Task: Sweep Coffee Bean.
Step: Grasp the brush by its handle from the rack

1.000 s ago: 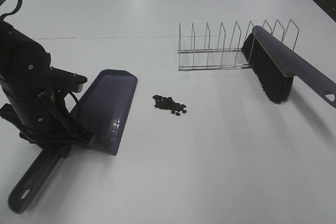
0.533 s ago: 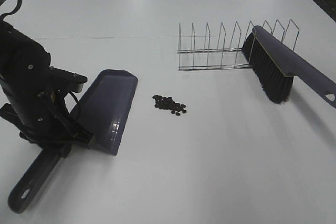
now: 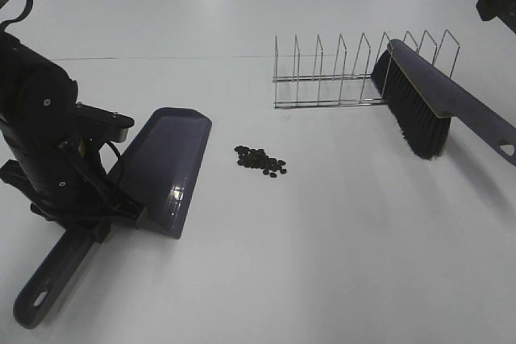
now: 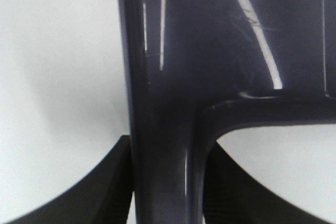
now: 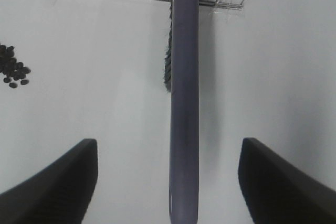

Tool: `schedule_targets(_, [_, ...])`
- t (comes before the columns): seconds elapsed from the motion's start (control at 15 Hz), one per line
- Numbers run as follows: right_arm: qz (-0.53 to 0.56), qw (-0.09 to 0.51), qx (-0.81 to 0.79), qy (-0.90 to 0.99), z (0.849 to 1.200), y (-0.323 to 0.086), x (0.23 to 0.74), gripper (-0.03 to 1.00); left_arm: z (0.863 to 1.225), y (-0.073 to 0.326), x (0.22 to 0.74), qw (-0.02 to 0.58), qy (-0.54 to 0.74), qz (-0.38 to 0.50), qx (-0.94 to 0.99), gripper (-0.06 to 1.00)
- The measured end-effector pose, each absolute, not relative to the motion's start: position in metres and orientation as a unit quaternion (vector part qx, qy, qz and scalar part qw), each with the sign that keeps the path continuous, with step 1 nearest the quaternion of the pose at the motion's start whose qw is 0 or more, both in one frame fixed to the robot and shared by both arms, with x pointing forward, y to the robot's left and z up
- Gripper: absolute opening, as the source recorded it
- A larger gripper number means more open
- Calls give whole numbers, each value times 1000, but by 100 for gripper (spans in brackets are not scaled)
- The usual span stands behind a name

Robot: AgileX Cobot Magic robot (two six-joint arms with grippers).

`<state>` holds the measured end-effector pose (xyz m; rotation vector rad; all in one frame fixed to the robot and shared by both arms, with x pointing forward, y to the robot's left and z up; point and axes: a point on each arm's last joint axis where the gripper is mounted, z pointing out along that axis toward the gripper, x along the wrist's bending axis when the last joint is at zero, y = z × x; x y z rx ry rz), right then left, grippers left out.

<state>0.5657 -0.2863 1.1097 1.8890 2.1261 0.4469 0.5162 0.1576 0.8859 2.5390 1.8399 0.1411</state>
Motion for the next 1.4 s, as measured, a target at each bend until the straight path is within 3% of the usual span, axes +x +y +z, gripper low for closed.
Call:
schedule_targets(0.33, [130, 107, 647, 743, 1075, -285, 620, 65, 886, 158, 516, 1, 586, 45, 809, 34])
schedule_targets(0.67, [94, 73, 634, 764, 1015, -284, 669, 63, 886, 158, 516, 1, 586, 45, 809, 34])
schedule_targets(1.4, [54, 29, 630, 774, 940, -283, 699, 59, 886, 158, 516, 1, 586, 45, 809, 34])
